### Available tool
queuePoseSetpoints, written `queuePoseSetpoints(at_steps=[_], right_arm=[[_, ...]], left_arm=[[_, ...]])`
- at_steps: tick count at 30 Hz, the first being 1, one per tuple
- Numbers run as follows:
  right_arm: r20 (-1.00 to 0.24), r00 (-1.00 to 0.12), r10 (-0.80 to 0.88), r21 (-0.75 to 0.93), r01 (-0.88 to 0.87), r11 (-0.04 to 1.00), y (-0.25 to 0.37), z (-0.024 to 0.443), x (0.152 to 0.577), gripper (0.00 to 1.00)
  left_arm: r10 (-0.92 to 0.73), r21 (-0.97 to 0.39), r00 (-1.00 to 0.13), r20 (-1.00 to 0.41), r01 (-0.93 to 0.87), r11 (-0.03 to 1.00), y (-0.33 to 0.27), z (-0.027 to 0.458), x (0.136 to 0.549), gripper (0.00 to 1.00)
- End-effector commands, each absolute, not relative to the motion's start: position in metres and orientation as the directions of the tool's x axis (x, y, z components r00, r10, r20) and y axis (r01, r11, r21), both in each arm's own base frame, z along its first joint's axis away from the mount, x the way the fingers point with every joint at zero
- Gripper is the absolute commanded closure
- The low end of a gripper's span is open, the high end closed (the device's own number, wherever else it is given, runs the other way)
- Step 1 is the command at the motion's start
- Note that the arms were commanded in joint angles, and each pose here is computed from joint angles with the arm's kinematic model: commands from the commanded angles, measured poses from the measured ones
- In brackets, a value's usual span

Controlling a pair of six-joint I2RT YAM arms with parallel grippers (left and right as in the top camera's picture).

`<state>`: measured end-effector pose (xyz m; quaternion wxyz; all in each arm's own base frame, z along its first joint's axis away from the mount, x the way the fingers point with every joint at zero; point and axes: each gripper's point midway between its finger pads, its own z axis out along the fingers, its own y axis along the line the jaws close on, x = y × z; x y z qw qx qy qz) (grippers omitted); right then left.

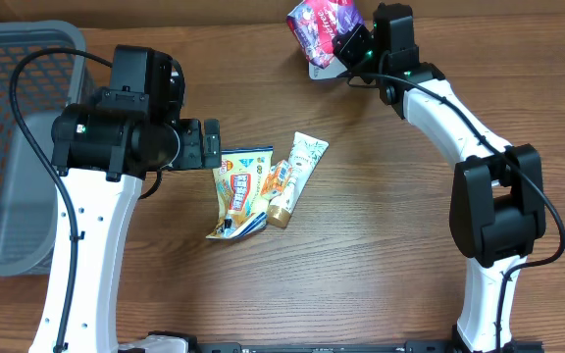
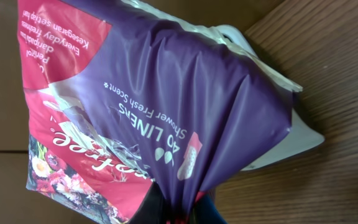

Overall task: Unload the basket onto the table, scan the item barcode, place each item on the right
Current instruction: 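Hold the Carefree pack in front of the white scanner, then carry the Carefree pack off to the right side of the table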

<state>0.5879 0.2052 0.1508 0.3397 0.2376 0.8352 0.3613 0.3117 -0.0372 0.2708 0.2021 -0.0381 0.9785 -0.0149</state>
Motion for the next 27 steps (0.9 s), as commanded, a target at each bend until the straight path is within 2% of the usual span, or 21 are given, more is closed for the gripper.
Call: queuePoseSetpoints(at_steps=[1, 12, 18, 21, 27], right_arm=[[-0.425, -0.619, 0.660, 0.754, 0.162, 0.637, 0.203, 0.151, 0.597, 0.96], [-0.406, -0.651, 0.641, 0.767, 0.140, 0.627, 0.209, 0.151, 0.594, 0.96], [-0.429, -0.674, 0.602, 0.763, 0.086, 0.640, 0.207, 0.169, 0.596, 0.96], [-0.502, -0.654, 0.567, 0.704, 0.073, 0.707, 0.184, 0.195, 0.599, 0.96], [-0.579, -0.554, 0.598, 0.597, 0.213, 0.774, 0.094, 0.254, 0.599, 0.96]], left_arm=[[-0.098, -0.043, -0.909, -0.406, -0.088, 0.995, -0.035, 0.274, 0.315, 0.00], [-0.098, -0.043, -0.909, -0.406, -0.088, 0.995, -0.035, 0.274, 0.315, 0.00], [-0.099, -0.044, -0.909, -0.406, -0.089, 0.995, -0.035, 0.274, 0.315, 0.00], [-0.098, -0.043, -0.909, -0.406, -0.088, 0.995, -0.035, 0.274, 0.315, 0.00], [-0.098, -0.043, -0.909, -0.406, -0.088, 0.995, -0.035, 0.274, 0.315, 0.00]])
